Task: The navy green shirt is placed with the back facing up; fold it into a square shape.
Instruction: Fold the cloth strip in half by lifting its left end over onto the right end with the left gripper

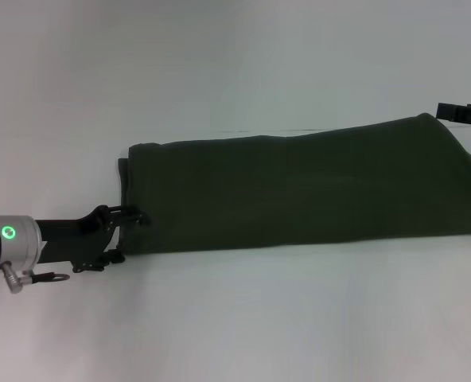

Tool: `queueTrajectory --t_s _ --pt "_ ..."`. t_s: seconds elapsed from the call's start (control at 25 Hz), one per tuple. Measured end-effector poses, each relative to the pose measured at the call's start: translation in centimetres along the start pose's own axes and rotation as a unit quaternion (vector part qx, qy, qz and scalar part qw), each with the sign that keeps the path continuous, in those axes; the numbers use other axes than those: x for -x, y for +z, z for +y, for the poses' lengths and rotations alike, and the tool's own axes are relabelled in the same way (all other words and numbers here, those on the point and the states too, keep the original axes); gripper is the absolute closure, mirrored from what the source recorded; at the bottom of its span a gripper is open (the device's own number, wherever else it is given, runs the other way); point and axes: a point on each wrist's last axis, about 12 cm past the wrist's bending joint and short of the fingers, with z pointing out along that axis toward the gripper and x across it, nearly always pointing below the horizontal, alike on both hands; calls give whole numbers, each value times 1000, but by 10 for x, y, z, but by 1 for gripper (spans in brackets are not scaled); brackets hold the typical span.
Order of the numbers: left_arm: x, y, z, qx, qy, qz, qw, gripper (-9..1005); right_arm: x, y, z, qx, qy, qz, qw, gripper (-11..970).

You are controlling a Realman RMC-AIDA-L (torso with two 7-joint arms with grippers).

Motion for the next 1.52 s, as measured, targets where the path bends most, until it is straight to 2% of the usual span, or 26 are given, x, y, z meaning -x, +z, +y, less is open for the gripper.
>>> queueTrajectory --t_s 0.56,0.76,1.08,1.52 --pt "0 10 -19 -12 23 10 1000 121 2 1 1 1 -3 -1 1000 182" --pt "3 9 -19 -9 34 5 999 121 2 1 1 1 -3 -2 1000 182" --pt "0 5 -9 -4 27 11 1000 122 2 1 1 1 -1 -2 1000 182" --pt "-6 11 -13 -10 25 20 999 122 6 0 2 1 -3 -8 1000 181"
